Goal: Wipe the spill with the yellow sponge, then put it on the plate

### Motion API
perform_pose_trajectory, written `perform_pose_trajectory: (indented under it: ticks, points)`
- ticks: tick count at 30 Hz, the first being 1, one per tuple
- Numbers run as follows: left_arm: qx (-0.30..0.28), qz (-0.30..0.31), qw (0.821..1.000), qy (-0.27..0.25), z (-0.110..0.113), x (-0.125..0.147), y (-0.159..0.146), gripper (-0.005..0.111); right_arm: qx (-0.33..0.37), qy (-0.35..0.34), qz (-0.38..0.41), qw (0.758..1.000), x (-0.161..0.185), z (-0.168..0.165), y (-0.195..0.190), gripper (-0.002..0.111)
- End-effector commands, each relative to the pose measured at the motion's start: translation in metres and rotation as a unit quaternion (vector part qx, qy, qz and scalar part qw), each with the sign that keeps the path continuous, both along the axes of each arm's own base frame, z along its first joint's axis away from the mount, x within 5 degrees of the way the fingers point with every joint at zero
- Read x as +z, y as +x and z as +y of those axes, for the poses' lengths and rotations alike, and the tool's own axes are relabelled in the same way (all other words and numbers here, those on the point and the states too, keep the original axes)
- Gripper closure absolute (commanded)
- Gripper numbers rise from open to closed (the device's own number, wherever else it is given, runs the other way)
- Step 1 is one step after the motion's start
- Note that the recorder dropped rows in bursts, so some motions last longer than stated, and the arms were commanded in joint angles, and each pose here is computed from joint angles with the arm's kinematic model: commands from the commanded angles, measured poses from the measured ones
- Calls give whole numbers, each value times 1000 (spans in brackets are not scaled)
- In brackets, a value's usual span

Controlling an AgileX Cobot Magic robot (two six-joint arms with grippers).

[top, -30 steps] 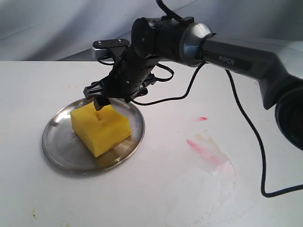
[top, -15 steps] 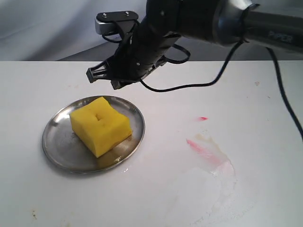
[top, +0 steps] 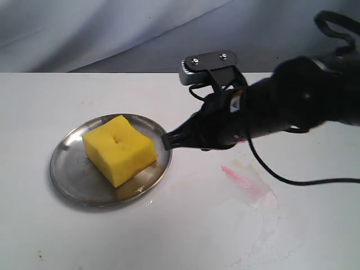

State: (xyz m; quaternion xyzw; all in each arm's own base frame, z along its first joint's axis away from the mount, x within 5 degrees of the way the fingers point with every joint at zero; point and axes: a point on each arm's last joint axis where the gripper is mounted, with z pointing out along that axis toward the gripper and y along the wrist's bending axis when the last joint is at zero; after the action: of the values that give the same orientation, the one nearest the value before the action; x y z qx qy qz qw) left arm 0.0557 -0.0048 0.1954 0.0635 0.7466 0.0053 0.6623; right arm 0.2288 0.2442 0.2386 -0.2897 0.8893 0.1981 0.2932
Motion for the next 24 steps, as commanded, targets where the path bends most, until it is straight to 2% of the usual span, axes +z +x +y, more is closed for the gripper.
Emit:
perform_pose_trajectory:
  ticks: [1,6,13,17,19,23,24]
  points:
    - [-3,-3,1000,-1,0,-1,0,107,-46,27,-34,998,-4,-41,-13,108]
    - [-3,-3,1000,-1,0,-1,0,107,-141,75,-90,983,-7,-104,-26,108]
    - [-3,-3,1000,-1,0,-1,0,107,-255,127,-211,935,-10,-181,-67,108]
    - [-3,-3,1000,-1,0,-1,0,107,-300,141,-255,908,-15,-208,-95,108]
    - [-3,-3,1000,-1,0,-1,0,107,-322,152,-306,883,-15,-223,-116,108]
    - [-3,-3,1000,-1,0,-1,0,107,-314,100,-426,842,-17,-237,-147,108]
    - [-3,-3,1000,-1,0,-1,0,107,-317,100,-432,839,-21,-238,-150,108]
